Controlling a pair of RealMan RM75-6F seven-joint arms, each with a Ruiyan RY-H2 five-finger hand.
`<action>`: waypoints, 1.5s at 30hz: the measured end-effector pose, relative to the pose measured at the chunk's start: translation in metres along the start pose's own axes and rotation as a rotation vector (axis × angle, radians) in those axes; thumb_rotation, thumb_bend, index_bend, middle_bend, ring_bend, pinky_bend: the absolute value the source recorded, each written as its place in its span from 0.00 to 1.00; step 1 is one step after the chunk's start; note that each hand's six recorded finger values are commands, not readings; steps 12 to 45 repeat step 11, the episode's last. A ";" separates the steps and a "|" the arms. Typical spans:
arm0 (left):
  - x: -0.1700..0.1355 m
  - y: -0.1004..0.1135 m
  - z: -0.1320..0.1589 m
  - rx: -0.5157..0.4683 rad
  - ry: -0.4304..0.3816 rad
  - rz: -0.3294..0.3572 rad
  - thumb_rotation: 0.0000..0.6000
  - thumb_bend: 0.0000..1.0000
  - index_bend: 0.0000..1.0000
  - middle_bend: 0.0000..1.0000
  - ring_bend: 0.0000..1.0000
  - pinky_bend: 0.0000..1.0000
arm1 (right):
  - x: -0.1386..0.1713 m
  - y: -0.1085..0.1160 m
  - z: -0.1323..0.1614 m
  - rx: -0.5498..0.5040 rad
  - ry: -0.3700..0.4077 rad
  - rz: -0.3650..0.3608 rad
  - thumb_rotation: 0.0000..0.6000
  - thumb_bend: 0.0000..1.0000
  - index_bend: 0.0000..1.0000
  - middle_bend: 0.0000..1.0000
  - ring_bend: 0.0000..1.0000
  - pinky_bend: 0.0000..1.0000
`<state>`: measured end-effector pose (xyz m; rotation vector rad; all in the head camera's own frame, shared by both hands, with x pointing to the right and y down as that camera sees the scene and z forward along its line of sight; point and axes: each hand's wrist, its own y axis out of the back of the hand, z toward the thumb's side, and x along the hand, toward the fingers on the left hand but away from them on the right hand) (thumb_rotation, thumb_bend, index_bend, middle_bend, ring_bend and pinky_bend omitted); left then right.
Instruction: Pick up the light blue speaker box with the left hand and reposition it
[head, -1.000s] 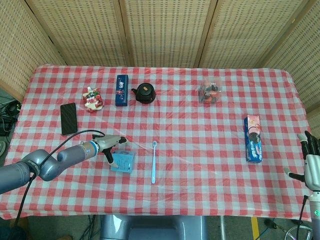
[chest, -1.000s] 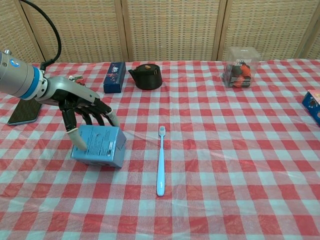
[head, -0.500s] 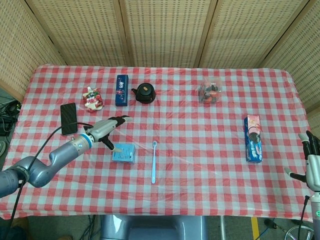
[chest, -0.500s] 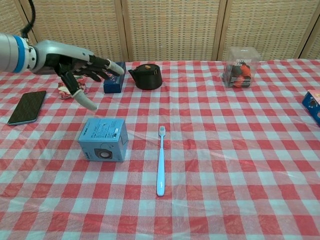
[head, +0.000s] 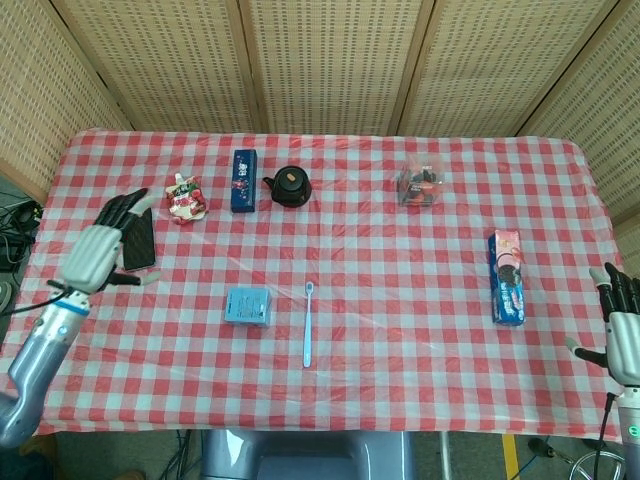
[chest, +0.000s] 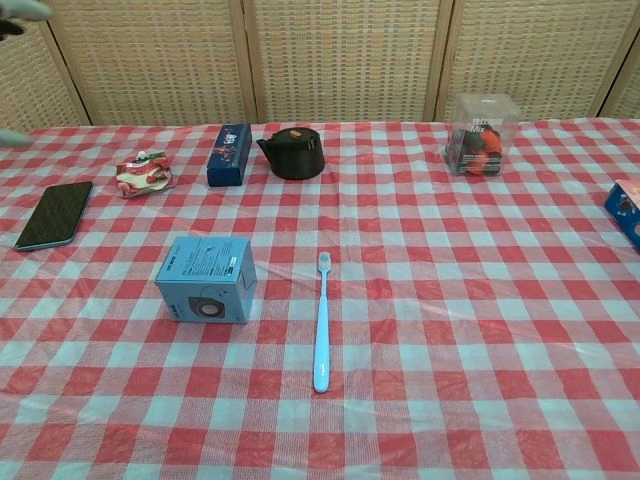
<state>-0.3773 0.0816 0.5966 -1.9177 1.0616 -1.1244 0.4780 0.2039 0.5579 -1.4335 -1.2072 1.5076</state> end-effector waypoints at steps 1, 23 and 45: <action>-0.017 -0.001 -0.011 0.020 0.039 0.005 1.00 0.00 0.00 0.00 0.00 0.00 | 0.000 0.000 0.000 0.000 0.002 -0.001 1.00 0.00 0.09 0.00 0.00 0.00; -0.106 0.009 -0.044 0.116 0.228 0.073 1.00 0.00 0.00 0.00 0.00 0.00 | 0.002 0.003 0.002 -0.011 0.013 -0.006 1.00 0.00 0.09 0.00 0.00 0.00; -0.106 0.009 -0.044 0.116 0.228 0.073 1.00 0.00 0.00 0.00 0.00 0.00 | 0.002 0.003 0.002 -0.011 0.013 -0.006 1.00 0.00 0.09 0.00 0.00 0.00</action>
